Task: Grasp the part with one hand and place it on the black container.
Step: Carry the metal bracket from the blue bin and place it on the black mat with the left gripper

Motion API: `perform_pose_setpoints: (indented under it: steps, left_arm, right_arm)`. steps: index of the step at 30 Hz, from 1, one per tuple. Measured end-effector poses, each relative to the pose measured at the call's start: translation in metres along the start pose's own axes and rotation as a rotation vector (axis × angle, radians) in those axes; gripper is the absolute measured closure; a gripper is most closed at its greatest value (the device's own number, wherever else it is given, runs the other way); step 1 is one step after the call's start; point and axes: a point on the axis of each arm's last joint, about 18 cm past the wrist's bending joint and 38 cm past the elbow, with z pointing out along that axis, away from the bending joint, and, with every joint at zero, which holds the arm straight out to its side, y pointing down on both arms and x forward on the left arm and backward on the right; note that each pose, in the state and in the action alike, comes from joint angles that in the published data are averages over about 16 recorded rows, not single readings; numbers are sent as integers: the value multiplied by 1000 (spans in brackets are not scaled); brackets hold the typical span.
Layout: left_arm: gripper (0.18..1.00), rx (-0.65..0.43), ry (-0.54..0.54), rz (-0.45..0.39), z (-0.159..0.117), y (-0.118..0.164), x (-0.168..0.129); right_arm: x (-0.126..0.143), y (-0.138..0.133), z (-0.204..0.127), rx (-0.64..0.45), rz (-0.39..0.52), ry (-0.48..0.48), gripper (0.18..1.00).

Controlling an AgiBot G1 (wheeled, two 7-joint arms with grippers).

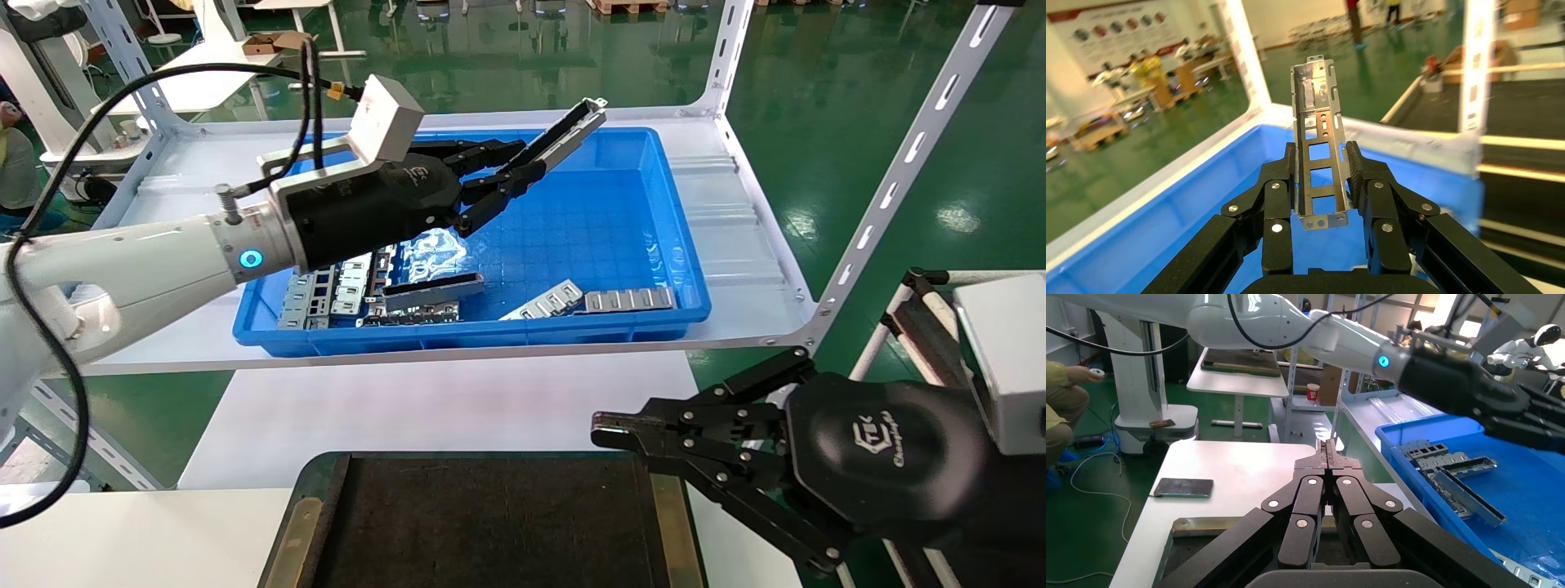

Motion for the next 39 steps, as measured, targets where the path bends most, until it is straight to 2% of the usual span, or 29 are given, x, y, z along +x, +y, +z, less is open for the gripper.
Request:
perform_pose_setpoints:
  steps: [11, 21, 28, 39]
  left_arm:
    - [831, 45, 192, -42, -44, 10, 39]
    - [831, -18, 302, -111, -79, 45, 96]
    - [831, -125, 261, -179, -97, 83, 135]
    - [832, -259, 70, -302, -108, 141, 183]
  right_arm:
    - [0, 0, 0, 0, 0, 0, 988]
    - [0, 0, 0, 0, 0, 0, 988]
    - [0, 0, 0, 0, 0, 0, 988]
    - [0, 0, 0, 0, 0, 0, 988]
